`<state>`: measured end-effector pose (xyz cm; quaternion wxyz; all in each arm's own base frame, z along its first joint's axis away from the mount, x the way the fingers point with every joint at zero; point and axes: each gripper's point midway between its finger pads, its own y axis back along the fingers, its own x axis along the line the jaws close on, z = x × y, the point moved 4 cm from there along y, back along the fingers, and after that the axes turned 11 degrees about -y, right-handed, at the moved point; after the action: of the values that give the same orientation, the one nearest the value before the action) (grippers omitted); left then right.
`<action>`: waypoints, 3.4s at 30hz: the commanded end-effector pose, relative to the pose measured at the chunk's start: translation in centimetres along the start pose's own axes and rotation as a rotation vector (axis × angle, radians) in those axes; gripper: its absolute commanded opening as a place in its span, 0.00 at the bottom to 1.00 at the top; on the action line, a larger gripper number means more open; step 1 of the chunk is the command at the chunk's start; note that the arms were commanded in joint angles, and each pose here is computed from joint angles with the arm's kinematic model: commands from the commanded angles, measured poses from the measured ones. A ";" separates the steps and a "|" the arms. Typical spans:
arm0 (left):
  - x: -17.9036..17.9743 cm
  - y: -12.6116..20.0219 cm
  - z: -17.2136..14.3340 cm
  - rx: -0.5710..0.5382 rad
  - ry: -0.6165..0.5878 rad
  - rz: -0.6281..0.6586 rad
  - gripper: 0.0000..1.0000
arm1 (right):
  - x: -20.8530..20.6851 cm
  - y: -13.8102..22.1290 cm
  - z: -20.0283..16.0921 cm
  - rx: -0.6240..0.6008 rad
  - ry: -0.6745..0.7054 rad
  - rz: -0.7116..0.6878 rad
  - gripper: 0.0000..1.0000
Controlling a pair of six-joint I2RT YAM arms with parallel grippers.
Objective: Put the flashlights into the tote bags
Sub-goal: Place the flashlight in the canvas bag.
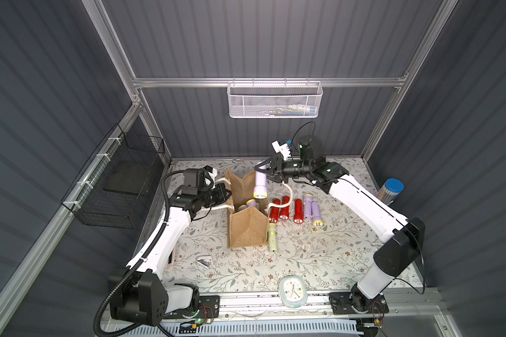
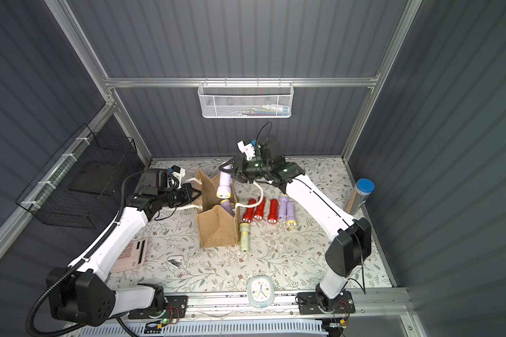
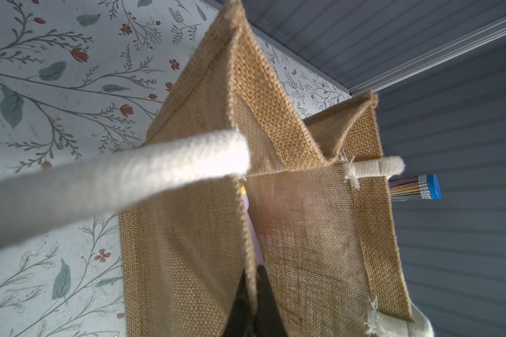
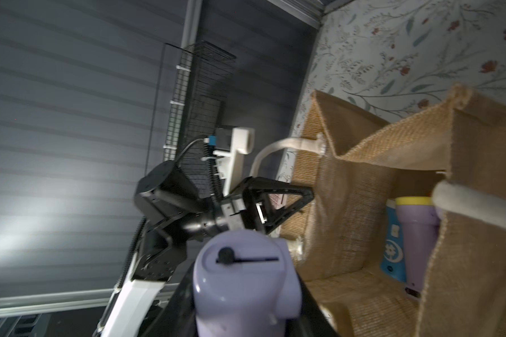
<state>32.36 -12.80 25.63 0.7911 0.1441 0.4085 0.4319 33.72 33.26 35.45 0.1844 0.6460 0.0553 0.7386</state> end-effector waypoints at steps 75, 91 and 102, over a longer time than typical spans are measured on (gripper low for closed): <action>1.7 1.1 -0.5 -0.042 0.018 0.069 0.00 | -17.8 -12.2 -4.5 0.006 0.378 -1.100 0.42; 2.7 1.7 -0.2 -0.054 0.021 0.117 0.00 | -13.3 -10.7 -3.2 -0.025 0.326 -0.906 0.71; 2.5 1.3 0.0 -0.051 0.011 0.098 0.00 | -5.9 -8.1 -3.1 -0.067 0.394 -0.651 0.99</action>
<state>31.76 -10.23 24.07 0.7631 0.1448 0.4131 0.4754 33.17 39.56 23.81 0.4346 0.4408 0.2970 0.7271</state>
